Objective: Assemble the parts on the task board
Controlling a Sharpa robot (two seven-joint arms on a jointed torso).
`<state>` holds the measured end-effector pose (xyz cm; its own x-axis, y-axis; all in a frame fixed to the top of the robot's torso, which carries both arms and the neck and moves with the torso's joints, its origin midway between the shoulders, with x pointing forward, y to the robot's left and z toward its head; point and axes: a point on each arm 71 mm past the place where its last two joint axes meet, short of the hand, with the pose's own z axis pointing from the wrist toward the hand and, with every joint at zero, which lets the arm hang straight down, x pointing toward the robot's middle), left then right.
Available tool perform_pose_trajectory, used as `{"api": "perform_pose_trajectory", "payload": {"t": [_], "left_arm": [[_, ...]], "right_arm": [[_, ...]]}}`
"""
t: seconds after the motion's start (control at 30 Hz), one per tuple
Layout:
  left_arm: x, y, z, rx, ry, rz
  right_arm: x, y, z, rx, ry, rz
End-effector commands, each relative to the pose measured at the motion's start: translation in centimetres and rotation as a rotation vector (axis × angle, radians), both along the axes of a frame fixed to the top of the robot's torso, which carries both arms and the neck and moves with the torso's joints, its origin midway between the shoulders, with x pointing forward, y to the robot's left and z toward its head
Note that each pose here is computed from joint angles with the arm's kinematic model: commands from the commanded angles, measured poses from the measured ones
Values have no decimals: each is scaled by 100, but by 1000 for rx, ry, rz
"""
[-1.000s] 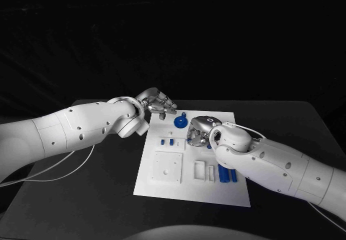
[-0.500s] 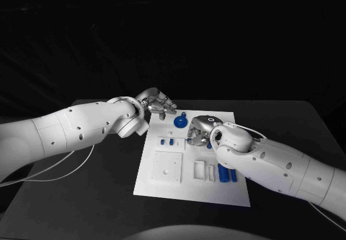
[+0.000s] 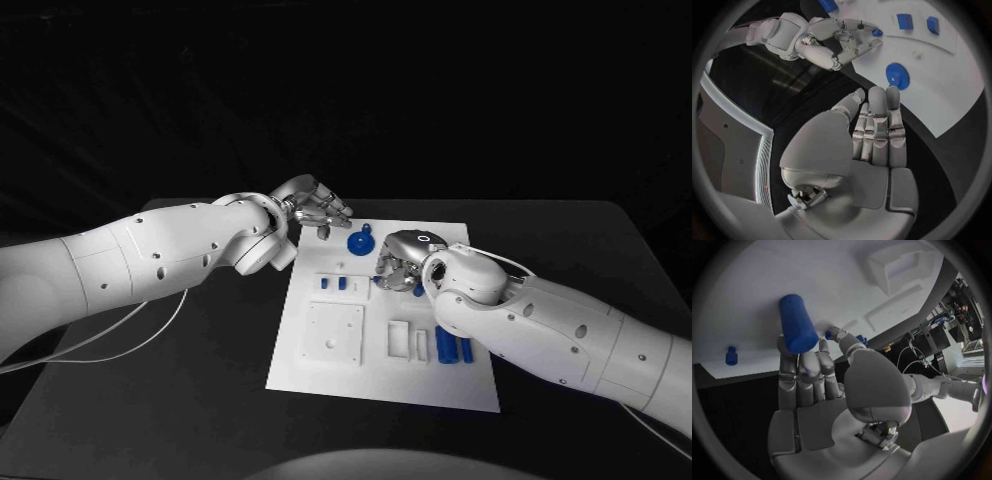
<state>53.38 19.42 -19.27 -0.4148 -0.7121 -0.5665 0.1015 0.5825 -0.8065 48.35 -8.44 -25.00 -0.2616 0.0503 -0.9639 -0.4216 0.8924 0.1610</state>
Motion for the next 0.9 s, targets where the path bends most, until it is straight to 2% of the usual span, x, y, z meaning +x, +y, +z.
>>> {"api": "perform_pose_trajectory", "payload": {"t": [0.03,0.47,0.9], "left_arm": [[-2,-11,8,-2,4,-9],[-2,-9,6,-2,6,-10],[-2,-9,5,1,7,-12]], "right_arm": [[-13,10,0,-11,-3,11],[-26,20,-10,-25,-1,22],[-78,40,-92,-82,-11,52]]}}
